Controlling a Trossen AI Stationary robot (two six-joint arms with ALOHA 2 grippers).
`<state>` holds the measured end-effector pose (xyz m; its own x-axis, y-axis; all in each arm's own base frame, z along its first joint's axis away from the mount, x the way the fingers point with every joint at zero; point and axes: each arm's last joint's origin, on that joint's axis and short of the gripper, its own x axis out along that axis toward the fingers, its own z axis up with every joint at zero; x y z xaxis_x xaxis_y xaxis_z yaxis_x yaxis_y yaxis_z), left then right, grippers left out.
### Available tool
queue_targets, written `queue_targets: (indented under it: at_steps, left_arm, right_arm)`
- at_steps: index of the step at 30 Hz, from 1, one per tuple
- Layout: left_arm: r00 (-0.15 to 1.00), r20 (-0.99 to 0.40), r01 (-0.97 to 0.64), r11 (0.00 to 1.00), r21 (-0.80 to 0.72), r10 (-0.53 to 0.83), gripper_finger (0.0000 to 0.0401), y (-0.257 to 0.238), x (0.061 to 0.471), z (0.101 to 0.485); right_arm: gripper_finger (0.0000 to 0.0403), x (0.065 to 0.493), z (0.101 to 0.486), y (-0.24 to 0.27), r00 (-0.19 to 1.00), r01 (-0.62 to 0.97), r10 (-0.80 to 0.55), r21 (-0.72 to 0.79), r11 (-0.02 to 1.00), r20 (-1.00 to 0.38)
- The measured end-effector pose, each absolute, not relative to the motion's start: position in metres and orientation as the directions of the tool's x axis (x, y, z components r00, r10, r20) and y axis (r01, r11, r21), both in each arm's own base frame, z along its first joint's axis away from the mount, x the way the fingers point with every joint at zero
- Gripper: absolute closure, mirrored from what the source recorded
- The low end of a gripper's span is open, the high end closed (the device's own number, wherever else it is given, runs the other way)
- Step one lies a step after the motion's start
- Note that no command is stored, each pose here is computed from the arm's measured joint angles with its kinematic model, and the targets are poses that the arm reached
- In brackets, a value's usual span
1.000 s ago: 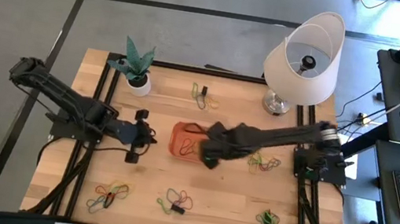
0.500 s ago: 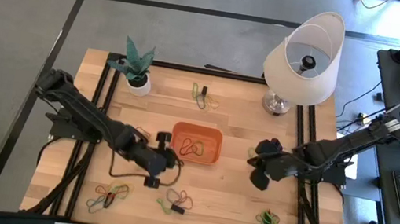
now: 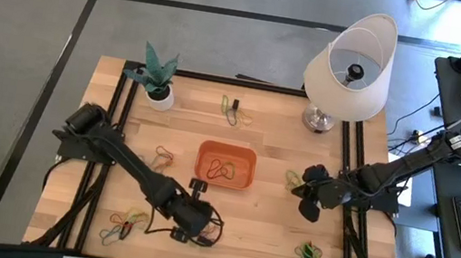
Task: Pick and place rubber bands into bin
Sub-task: Put the blue rubber band into the orange bin
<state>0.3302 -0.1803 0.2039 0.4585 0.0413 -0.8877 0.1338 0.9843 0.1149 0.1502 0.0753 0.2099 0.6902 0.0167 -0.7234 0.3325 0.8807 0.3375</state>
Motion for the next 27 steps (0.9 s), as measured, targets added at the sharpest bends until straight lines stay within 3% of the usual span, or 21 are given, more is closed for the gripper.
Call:
queue_targets:
  at_steps: [15,22,27]
  left_arm:
    - [0.359,-0.933,0.172,0.979,0.109,0.040,0.0298,-0.190,0.337,0.162]
    - [0.313,-0.948,0.170,0.979,0.115,0.057,0.0300,-0.192,0.341,0.140]
    - [0.281,-0.959,0.191,0.978,0.086,0.029,0.0339,-0.194,0.341,0.132]
  right_arm:
    - [0.0387,0.151,0.211,0.076,0.697,0.327,0.020,0.343,0.881,-0.716]
    - [0.0387,0.151,0.210,0.076,0.697,0.327,0.019,0.342,0.881,-0.716]
    - [0.0387,0.151,0.210,0.076,0.697,0.328,0.018,0.341,0.881,-0.716]
